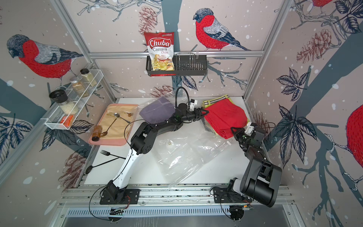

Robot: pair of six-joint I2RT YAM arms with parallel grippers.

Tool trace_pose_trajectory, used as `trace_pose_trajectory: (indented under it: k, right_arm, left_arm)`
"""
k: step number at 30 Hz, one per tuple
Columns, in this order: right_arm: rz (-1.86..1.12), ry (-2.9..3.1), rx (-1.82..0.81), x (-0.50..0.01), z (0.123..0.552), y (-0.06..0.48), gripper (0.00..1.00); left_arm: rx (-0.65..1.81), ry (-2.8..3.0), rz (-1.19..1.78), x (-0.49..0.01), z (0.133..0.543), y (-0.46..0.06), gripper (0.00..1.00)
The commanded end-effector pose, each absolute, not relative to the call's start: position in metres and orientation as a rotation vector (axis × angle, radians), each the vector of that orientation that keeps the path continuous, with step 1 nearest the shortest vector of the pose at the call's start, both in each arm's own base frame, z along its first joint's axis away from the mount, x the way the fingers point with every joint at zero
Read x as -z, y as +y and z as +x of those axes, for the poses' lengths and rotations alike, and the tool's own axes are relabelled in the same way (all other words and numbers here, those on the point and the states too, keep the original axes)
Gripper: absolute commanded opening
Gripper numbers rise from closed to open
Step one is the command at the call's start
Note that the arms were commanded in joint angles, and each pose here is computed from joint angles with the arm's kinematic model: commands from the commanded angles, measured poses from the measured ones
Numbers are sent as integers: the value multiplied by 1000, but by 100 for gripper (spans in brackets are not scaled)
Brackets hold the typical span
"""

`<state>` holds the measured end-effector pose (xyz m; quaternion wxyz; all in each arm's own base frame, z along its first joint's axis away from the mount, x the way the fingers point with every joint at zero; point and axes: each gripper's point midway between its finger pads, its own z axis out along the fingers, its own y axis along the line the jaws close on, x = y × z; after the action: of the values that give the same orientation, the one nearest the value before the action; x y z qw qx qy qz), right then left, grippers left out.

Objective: Take the trousers out of the vacuum bag
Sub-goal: Place the trousers at the corner of the board.

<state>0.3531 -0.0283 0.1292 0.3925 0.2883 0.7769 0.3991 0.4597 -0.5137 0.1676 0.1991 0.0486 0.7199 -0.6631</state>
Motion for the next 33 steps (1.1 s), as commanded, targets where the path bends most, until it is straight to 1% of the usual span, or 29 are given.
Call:
trace_pose_trajectory:
  k: [1, 2, 3, 6, 10, 12, 15, 18, 20, 21, 25, 30, 33]
  right_arm:
    - [685, 1930, -1040, -141, 355, -25, 4]
    - [681, 1916, -1045, -144, 355, -25, 3]
    - [674, 1905, -1047, -147, 355, -24, 3]
    - [661, 1881, -1055, -151, 357, -23, 2]
    - [644, 1840, -1061, -156, 360, -19, 2]
    - [634, 1825, -1060, -158, 364, -15, 2]
    - [619, 1807, -1065, -158, 368, -7, 1]
    - [634, 1796, -1075, -155, 366, -9, 1]
    - [639, 1792, -1064, -156, 365, -13, 1]
    - [642, 1790, -1053, -157, 364, -16, 1]
    - [649, 1813, -1025, -158, 366, -22, 1]
    - [694, 1794, -1016, -157, 363, -35, 1]
    - [761, 1791, -1003, -149, 359, -46, 1]
  left_arm:
    - [1864, 1966, 185, -181, 464, -520, 20]
    - [1859, 1958, 192, -185, 467, -521, 14]
    - [1851, 1946, 201, -190, 469, -522, 11]
    - [1799, 1928, 244, -207, 475, -524, 4]
    - [1740, 1882, 296, -231, 489, -526, 2]
    - [1761, 1853, 299, -234, 498, -525, 0]
    - [1804, 1822, 284, -234, 508, -520, 0]
    - [1833, 1847, 281, -223, 502, -520, 1]
    - [1852, 1863, 268, -213, 492, -518, 13]
    - [1867, 1851, 263, -215, 487, -516, 14]
    - [1893, 1858, 274, -225, 467, -520, 13]
    - [1895, 1894, 265, -223, 449, -527, 5]
    - [1950, 1868, 263, -232, 441, -527, 4]
